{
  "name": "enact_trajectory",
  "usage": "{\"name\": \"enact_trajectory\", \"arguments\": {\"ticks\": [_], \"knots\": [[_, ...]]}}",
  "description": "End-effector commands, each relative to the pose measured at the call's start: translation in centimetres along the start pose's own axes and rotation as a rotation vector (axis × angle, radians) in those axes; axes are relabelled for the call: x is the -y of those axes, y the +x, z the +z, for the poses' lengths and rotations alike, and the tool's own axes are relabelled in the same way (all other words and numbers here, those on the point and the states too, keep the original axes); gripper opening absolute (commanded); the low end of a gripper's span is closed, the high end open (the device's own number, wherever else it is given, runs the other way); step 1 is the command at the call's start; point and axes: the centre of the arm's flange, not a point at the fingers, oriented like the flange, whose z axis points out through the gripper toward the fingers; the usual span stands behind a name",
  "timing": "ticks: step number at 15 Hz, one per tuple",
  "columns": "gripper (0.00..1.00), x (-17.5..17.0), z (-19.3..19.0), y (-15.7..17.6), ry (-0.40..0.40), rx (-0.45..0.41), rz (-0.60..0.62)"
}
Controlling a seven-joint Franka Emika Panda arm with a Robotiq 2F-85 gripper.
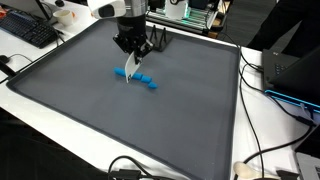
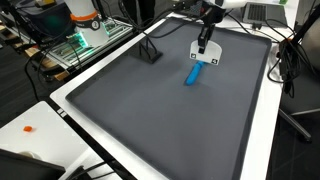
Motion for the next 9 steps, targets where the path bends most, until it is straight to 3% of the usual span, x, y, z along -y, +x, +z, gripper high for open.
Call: {"name": "enact_trajectory", "arguments": {"ticks": [1, 9], "knots": [[0.01, -1.2, -0.3, -0.4, -0.026, 0.002, -0.014], [0.01, -1.9, 1.2, 0.0, -0.025, 0.014, -0.007]]}}
